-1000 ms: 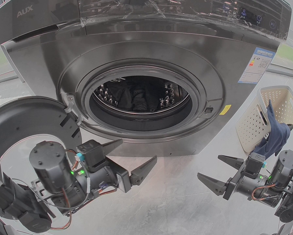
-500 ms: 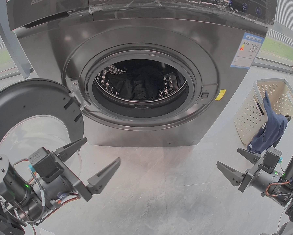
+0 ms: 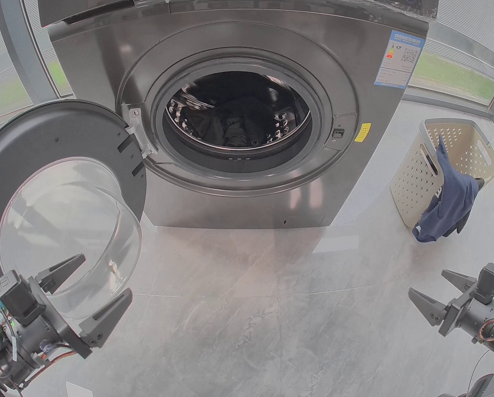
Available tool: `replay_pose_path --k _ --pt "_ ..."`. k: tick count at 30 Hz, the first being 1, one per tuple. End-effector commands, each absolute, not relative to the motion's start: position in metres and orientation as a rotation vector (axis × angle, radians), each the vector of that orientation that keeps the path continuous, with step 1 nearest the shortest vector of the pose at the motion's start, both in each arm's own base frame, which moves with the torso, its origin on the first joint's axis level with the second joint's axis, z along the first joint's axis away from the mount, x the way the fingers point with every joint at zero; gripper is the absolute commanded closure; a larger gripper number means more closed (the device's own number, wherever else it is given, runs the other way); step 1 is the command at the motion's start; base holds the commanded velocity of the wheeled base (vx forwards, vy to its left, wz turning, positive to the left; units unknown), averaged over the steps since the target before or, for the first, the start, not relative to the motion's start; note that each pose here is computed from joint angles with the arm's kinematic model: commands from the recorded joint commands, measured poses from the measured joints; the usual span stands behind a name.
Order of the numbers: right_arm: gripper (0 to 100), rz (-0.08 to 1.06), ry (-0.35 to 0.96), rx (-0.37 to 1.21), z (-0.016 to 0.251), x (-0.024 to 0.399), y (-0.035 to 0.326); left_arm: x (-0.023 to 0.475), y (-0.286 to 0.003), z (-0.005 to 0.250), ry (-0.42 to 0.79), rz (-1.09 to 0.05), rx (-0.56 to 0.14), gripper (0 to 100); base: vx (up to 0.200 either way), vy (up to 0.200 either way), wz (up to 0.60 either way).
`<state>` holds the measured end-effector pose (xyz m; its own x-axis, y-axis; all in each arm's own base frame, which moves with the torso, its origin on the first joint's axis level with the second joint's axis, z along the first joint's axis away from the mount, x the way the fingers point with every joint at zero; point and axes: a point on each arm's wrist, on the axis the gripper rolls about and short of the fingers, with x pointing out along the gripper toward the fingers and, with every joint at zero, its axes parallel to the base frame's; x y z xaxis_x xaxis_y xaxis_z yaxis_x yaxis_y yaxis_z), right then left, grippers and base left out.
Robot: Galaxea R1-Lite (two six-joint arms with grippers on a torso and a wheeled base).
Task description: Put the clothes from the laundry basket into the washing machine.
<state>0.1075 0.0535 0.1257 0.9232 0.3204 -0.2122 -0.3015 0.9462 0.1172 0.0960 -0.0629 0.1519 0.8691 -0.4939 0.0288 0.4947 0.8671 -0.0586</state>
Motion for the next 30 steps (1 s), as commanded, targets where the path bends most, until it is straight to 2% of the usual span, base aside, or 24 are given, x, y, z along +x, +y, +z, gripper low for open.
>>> replay_pose_path --k 1,5,8,12,16,18,25,27,28,30 --pt "0 0.186 0.131 0.114 0.127 0.054 0.017 0.05 -0.027 0.151 -0.092 -0.444 -0.091 0 0.0 0.0 0.0" --pt "0 0.072 0.064 0.101 0.122 0.03 0.004 0.028 -0.012 0.139 -0.098 -0.388 -0.094 0 -0.05 0.0 0.0" --pt "0 0.068 -0.006 0.094 0.114 0.009 -0.001 0.012 -0.004 0.129 -0.112 -0.346 -0.1 0 -0.133 0.0 0.0" --pt "0 0.039 -0.003 0.08 0.098 -0.007 -0.004 -0.004 0.001 0.114 -0.108 -0.355 -0.108 0 -0.1 0.0 0.0" --pt "0 0.018 0.01 0.079 0.086 -0.016 -0.005 -0.011 0.003 0.104 -0.093 -0.305 -0.105 0 -0.2 0.0 0.0" --pt "0 0.005 0.017 0.084 0.085 -0.015 -0.005 -0.013 0.003 0.101 -0.088 -0.28 -0.103 0 0.0 0.0 0.0" --pt "0 -0.172 -0.006 0.04 0.084 -0.018 -0.004 -0.015 0.002 0.095 -0.075 -0.136 -0.074 0 0.0 0.0 0.0" --pt "0 -0.152 -0.015 0.034 0.083 -0.02 -0.003 -0.015 0.001 0.094 -0.061 -0.112 -0.066 0 0.0 0.0 0.0" --pt "0 -0.067 -0.005 0.02 0.078 -0.022 -0.001 -0.015 0.001 0.091 -0.037 -0.087 -0.04 0 0.0 0.0 0.0" --pt "0 0.02 0.029 -0.006 0.075 -0.023 0.001 -0.015 0.001 0.086 0.005 -0.066 -0.014 0 0.0 0.0 0.0"
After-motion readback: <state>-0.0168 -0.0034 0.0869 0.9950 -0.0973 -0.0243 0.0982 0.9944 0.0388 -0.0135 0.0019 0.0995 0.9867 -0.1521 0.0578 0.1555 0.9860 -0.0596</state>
